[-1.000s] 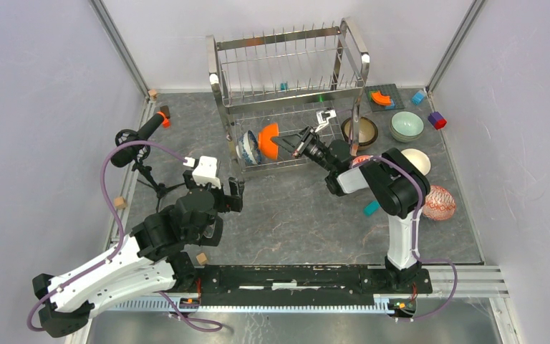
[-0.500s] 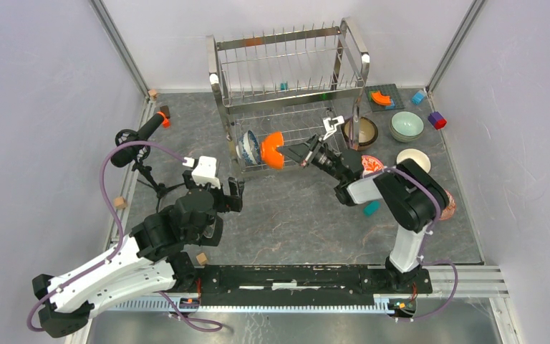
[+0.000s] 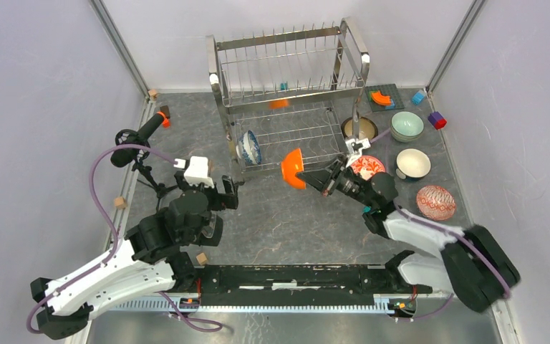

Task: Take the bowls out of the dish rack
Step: Place the bowl at the center of the board.

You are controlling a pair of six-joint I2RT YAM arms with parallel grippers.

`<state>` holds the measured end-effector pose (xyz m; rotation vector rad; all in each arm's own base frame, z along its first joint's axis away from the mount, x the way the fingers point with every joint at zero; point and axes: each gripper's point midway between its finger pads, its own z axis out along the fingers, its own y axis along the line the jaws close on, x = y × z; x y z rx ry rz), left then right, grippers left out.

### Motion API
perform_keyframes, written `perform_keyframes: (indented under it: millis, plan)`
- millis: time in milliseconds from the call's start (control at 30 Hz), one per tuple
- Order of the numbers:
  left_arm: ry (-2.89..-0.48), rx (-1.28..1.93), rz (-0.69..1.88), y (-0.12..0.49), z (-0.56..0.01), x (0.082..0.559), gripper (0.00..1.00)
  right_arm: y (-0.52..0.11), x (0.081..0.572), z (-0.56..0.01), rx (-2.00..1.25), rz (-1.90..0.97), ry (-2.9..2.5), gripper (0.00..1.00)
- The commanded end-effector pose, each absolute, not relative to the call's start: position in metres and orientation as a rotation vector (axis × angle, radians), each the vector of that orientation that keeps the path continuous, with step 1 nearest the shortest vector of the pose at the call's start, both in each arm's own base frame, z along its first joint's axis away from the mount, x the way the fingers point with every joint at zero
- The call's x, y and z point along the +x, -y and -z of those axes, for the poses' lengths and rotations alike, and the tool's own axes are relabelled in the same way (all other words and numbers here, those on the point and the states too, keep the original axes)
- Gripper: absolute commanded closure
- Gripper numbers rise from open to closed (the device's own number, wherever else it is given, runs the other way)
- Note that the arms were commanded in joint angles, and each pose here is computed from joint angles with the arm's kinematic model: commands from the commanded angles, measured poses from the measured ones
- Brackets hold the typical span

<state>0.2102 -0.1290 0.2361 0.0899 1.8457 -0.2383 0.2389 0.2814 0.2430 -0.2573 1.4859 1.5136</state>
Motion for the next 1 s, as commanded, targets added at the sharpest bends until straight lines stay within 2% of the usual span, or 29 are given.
perform_keyframes:
  millis: [0,133,367,667,800,967]
  plan:
    - [-1.805,-0.046,0.173,0.112,-0.246,0.218,0.0,-0.271,0.224,-0.218,-0.457,-1.213,-1.583,1.0]
    - [-1.837,-0.044,0.204,0.124,-0.245,0.219,0.0,-0.257,0.211,-0.217,-0.604,-0.942,-1.606,1.0]
    - [-1.921,0.235,0.521,0.19,-0.24,0.196,0.0,-0.24,0.19,-0.202,-0.837,-0.555,-1.657,1.0]
    - [-1.975,0.375,0.822,0.231,-0.248,0.161,0.0,-0.247,0.149,-0.177,-1.171,-0.236,-1.574,1.0]
    - [-2.048,0.474,0.834,0.247,-0.238,0.145,0.0,-0.257,0.121,-0.17,-1.346,-0.119,-1.482,1.0]
    - [-2.079,0.567,0.728,0.261,-0.222,0.136,0.0,-0.271,0.092,-0.163,-1.519,-0.09,-1.375,1.0]
